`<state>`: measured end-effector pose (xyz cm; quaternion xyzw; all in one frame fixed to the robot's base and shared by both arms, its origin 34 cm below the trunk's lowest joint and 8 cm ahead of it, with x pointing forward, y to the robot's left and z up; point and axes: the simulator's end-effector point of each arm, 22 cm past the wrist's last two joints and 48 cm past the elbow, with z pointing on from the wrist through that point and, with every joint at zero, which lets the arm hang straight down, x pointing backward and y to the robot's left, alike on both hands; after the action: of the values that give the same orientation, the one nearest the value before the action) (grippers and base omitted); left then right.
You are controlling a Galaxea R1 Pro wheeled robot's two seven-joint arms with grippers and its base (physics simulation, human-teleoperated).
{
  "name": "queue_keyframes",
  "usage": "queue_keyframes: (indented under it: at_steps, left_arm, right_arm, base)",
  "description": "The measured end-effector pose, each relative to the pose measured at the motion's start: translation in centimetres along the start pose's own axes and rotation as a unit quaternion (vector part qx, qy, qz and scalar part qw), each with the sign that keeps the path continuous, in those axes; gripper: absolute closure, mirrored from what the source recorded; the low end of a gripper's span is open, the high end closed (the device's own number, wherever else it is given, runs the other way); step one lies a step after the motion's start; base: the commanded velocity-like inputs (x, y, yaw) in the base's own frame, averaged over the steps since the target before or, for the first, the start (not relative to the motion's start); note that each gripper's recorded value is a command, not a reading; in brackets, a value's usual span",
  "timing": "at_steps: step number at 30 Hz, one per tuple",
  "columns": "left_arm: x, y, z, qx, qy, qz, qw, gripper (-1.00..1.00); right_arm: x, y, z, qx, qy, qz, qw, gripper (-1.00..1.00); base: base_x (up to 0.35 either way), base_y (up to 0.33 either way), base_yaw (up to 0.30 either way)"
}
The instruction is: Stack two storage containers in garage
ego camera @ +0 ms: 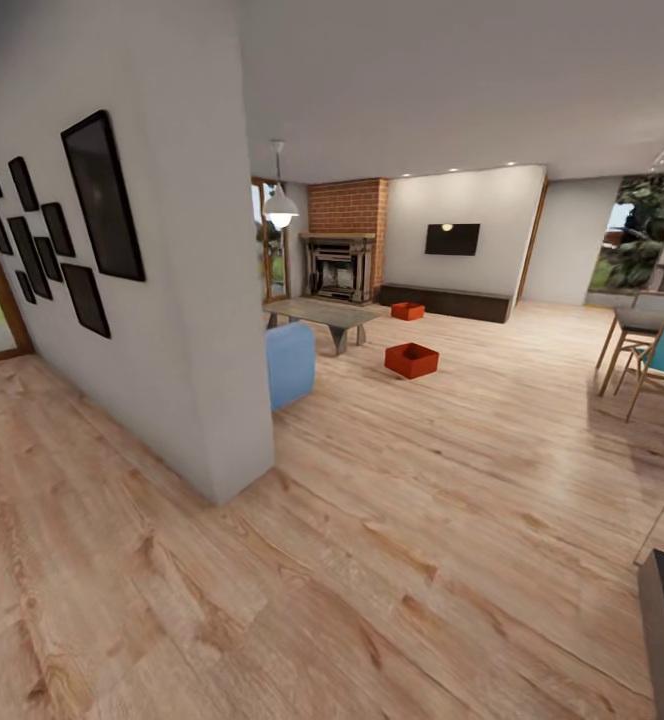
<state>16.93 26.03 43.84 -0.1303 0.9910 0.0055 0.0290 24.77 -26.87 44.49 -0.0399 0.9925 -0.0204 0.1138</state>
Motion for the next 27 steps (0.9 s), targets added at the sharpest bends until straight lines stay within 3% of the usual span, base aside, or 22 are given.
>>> queue_keyframes:
  at_steps: [27]
  left_arm:
    - [-0.04, 0.00, 0.00, 0.000, -0.001, -0.001, 1.0000, -1.00]
  right_arm:
    - [0.01, -0.23, 0.00, 0.002, 0.000, 0.000, 1.0000, -1.00]
  base:
    - [0.321, 0.000, -0.281]
